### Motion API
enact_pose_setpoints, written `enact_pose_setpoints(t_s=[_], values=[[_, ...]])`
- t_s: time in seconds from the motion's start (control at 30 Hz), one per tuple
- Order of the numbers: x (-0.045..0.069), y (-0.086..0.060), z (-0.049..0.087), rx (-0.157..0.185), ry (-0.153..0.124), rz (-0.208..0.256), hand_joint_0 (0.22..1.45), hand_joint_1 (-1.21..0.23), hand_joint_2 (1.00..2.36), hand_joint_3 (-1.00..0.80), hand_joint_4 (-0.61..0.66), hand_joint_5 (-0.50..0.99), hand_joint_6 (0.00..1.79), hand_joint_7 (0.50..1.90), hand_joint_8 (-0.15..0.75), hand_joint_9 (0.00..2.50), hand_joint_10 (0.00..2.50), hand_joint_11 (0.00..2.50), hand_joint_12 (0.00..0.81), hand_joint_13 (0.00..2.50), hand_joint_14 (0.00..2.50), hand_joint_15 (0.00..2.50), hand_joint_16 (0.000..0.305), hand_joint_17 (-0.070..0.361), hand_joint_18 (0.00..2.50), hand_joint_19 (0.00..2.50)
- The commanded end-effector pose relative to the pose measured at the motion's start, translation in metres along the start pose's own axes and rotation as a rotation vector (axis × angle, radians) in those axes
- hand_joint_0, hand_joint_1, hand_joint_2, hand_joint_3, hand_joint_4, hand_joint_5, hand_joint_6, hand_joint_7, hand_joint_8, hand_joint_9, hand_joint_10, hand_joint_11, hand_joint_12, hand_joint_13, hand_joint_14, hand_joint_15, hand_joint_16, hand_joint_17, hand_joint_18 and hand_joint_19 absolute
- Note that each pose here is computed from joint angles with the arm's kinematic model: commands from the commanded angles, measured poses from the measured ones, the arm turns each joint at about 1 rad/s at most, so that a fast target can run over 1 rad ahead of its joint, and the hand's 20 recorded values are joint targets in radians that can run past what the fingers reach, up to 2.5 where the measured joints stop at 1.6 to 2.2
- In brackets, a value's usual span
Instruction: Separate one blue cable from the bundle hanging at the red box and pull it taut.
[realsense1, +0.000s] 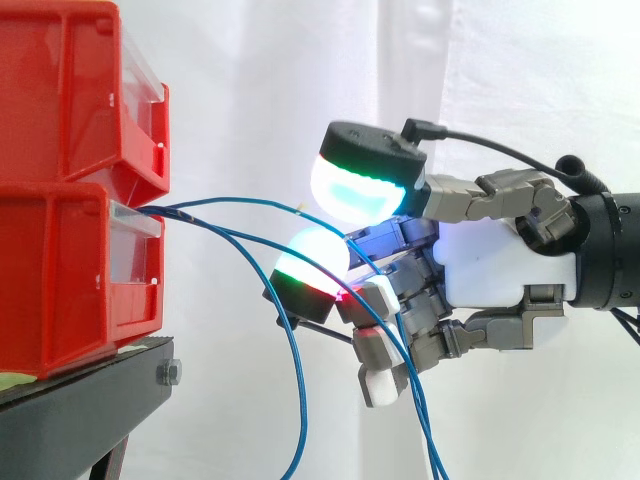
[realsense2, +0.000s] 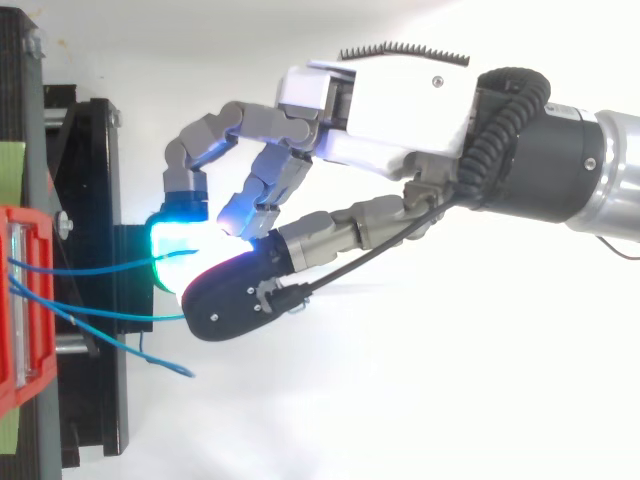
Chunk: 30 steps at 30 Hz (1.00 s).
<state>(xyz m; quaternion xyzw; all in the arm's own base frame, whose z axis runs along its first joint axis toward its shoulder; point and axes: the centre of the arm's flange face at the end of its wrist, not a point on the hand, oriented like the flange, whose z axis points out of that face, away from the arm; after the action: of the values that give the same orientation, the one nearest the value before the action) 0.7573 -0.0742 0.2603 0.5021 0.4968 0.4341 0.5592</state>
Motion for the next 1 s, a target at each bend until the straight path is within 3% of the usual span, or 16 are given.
enact_pose_setpoints(t_s=[0.0, 0.13, 0.47, 0.67, 0.73, 0.97], values=[[-0.001, -0.0001, 0.0001, -0.001, -0.001, 0.0, 0.58, -0.57, 1.0, -0.5, 0.2, -0.19, 0.84, 1.04, 0.343, 1.05, 0.02, 0.99, 0.407, 1.07, 0.02, 0.73, 0.045, 0.102, 0.88, 0.64], [0.0002, 0.0, 0.0001, -0.001, 0.0, 0.0, 0.61, -0.44, 1.0, -0.44, 0.17, -0.18, 0.82, 1.06, 0.342, 1.07, 0.02, 0.96, 0.401, 1.07, 0.02, 0.73, 0.045, 0.101, 0.88, 0.66], [0.0002, 0.0002, 0.0002, -0.002, 0.0, 0.0, 0.62, -0.58, 1.02, -0.08, 0.19, -0.16, 0.81, 1.03, 0.385, 1.11, 0.02, 0.99, 0.441, 1.13, 0.02, 0.71, 0.051, 0.115, 0.96, 0.59], [0.0002, 0.0002, 0.0002, -0.002, 0.0, 0.0, 0.62, -0.64, 1.01, -0.03, 0.21, -0.16, 0.82, 1.05, 0.399, 1.12, 0.02, 1.0, 0.459, 1.13, 0.02, 0.7, 0.055, 0.123, 0.98, 0.57], [0.0002, 0.0009, 0.0005, -0.004, 0.0, 0.0, 0.62, -0.75, 1.01, 0.0, 0.23, -0.17, 0.84, 1.07, 0.398, 1.11, 0.02, 1.0, 0.453, 1.13, 0.02, 0.7, 0.055, 0.124, 0.98, 0.56], [0.0002, 0.0002, 0.0002, -0.002, 0.0, 0.0, 0.63, -0.76, 1.01, -0.07, 0.23, -0.17, 0.85, 1.07, 0.383, 1.09, 0.02, 1.0, 0.444, 1.11, 0.02, 0.71, 0.052, 0.117, 0.96, 0.57]])
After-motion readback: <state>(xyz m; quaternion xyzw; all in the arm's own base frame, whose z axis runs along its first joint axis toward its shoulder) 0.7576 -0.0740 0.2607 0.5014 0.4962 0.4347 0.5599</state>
